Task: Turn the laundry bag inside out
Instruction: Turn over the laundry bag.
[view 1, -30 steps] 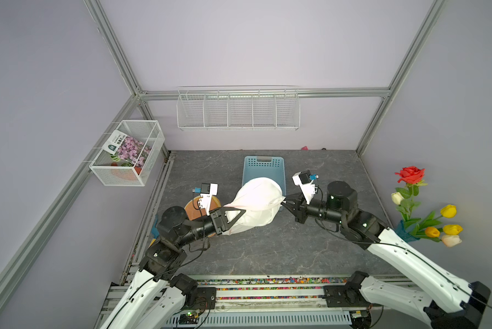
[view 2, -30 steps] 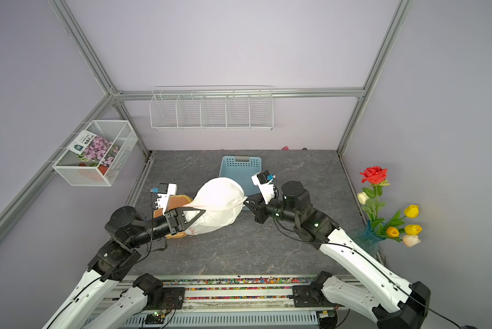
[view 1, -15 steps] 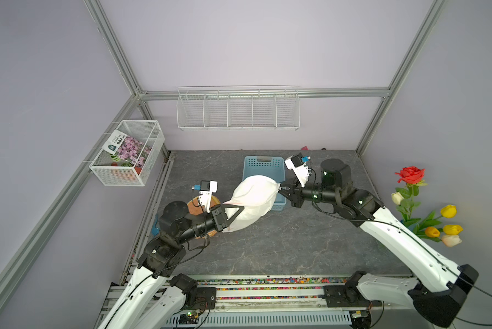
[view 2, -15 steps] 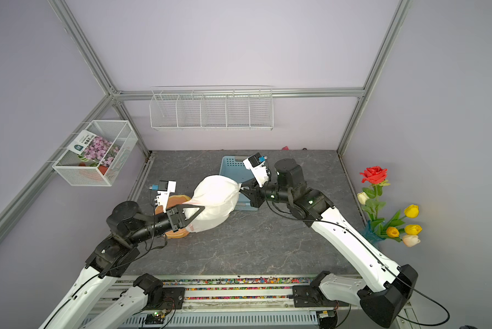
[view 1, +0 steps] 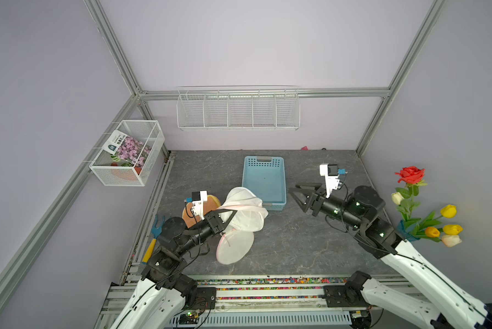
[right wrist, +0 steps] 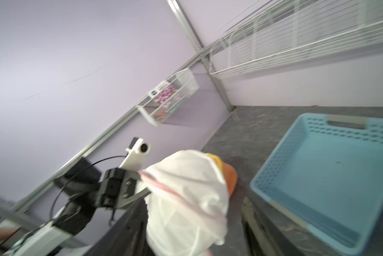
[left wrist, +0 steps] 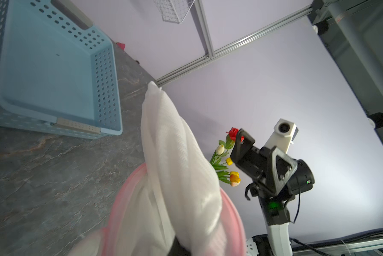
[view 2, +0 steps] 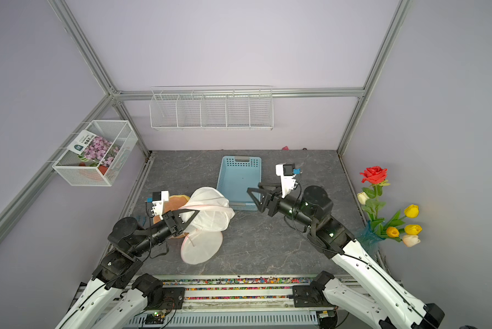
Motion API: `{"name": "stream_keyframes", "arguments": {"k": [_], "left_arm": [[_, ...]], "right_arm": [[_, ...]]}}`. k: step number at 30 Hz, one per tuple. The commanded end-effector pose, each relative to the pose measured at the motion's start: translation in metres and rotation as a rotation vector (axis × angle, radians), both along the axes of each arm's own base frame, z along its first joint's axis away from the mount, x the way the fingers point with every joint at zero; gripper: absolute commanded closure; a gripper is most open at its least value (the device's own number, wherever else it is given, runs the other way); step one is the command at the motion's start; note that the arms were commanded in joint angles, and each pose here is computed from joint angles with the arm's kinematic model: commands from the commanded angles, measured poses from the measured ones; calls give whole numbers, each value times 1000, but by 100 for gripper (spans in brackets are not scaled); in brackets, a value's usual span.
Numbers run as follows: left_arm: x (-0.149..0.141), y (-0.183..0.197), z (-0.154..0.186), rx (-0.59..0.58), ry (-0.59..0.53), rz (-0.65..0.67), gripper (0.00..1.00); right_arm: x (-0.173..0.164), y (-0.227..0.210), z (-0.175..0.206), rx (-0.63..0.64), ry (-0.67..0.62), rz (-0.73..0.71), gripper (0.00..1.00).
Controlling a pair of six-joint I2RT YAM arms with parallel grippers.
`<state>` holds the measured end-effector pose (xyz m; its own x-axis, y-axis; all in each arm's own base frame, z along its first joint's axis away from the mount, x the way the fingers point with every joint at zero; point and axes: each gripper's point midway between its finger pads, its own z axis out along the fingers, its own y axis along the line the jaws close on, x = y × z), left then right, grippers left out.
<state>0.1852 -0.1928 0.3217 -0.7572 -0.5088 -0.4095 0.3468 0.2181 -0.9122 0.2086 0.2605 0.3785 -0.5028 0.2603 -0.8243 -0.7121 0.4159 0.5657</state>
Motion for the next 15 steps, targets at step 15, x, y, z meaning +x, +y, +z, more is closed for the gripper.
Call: {"name": "stream_keyframes", "arguments": {"k": [15], "left_arm": [[2,12,42,-168,-164,61,100]], "right_arm": [[-35,76,-59,101,218,151,28]]}}
